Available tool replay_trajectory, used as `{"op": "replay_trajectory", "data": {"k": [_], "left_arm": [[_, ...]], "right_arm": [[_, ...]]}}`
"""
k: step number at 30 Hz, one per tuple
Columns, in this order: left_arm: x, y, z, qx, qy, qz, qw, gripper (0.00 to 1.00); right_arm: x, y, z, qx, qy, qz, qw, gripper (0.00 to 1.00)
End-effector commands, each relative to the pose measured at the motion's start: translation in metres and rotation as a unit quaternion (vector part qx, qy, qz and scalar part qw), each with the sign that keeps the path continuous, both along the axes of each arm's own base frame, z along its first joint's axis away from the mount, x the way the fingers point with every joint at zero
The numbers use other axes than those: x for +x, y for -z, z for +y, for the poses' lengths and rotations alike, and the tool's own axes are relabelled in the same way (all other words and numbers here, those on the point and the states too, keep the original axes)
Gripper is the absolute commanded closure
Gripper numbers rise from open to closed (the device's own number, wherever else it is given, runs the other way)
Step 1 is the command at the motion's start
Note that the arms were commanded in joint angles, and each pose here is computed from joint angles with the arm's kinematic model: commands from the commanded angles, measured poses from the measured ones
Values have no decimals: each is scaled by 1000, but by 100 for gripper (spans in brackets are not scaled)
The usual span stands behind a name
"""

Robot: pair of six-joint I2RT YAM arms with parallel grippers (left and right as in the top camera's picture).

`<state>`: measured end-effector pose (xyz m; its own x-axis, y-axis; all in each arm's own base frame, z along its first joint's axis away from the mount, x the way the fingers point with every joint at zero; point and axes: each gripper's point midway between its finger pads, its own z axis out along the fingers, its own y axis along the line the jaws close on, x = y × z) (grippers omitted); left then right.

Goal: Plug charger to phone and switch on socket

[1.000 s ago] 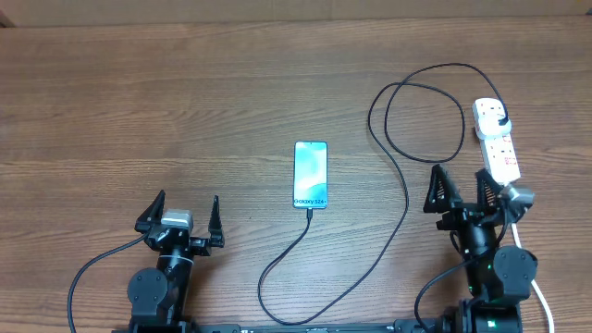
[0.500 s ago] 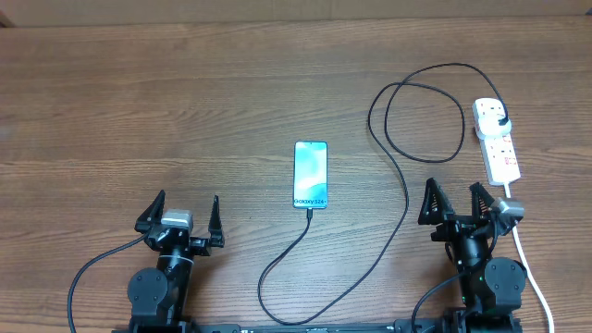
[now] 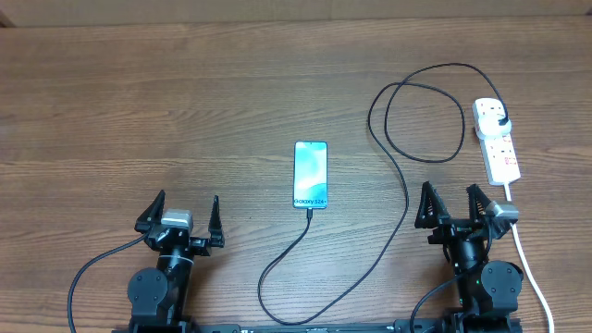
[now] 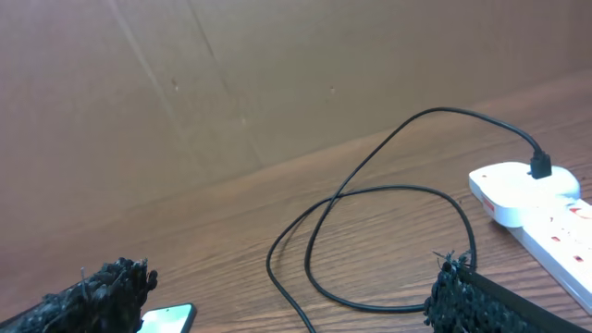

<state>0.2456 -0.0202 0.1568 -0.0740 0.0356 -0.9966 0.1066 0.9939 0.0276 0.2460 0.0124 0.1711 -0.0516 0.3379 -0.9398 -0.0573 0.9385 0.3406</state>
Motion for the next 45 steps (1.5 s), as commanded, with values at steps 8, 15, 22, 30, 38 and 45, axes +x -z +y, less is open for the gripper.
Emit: {"op": "replay_trajectory", "data": {"k": [8, 15, 22, 30, 38, 45], "left_arm": [[0, 0, 2, 6, -3, -3, 1000, 1], [0, 0, 2, 6, -3, -3, 1000, 1], [0, 0, 2, 6, -3, -3, 1000, 1], [0, 0, 1, 6, -3, -3, 1000, 1], [0, 0, 1, 6, -3, -3, 1000, 1], [0, 0, 1, 6, -3, -3, 1000, 1]], "right_arm": [[0, 2, -1, -21, 5, -4, 1000, 0], [0, 2, -3, -48, 9, -4, 999, 0], [0, 2, 2, -108, -4, -9, 994, 0], [0, 2, 6, -142, -13, -13, 990, 0], [0, 2, 7, -180, -17, -17, 983, 0], [0, 2, 7, -180, -15, -17, 983, 0]]}}
